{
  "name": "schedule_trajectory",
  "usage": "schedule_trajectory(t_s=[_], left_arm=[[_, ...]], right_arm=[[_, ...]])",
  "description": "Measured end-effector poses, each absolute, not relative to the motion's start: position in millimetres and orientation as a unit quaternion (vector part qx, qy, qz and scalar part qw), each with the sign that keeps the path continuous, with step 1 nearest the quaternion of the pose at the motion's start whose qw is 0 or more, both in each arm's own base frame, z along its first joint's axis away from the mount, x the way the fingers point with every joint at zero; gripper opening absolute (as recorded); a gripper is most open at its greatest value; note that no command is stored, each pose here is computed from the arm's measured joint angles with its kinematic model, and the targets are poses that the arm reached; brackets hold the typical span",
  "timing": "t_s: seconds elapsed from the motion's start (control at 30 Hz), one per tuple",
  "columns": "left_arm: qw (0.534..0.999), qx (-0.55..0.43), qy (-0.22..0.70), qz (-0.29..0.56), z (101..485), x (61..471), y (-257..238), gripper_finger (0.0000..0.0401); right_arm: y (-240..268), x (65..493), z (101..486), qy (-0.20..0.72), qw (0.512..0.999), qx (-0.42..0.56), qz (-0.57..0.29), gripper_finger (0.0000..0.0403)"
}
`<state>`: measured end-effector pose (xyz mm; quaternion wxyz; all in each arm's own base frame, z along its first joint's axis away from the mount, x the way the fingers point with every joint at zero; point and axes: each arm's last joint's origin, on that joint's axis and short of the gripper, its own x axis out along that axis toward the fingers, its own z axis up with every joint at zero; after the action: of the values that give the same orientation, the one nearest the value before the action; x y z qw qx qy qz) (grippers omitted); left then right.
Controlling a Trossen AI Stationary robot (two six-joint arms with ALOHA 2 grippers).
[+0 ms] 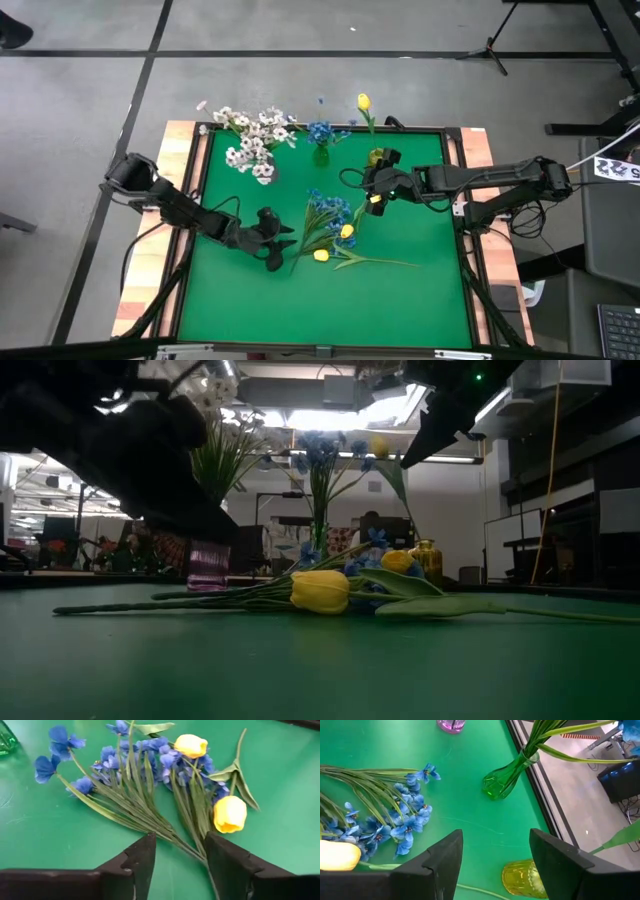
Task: Sort flowers into vase by color
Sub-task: Put the top blue flower into the green vase
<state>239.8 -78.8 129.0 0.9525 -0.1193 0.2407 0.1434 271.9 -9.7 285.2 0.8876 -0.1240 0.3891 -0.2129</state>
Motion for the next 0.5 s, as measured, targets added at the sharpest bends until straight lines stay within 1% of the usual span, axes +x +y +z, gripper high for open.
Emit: schedule_trajectory(t_s=[0.23,0.5], left_arm=[[0.946,-0.141,0.245,0.155,128.4,252.8,-71.2,0.0193],[0.933,-0.133,0.285,0.173,117.7,268.6,-74.2,0.0191]], right_arm=[[-9.7,271.9,285.3,0.389,0.888,-0.124,-0.213,0.023],[-9.7,272.0,285.1,0.389,0.888,-0.124,-0.213,0.023]])
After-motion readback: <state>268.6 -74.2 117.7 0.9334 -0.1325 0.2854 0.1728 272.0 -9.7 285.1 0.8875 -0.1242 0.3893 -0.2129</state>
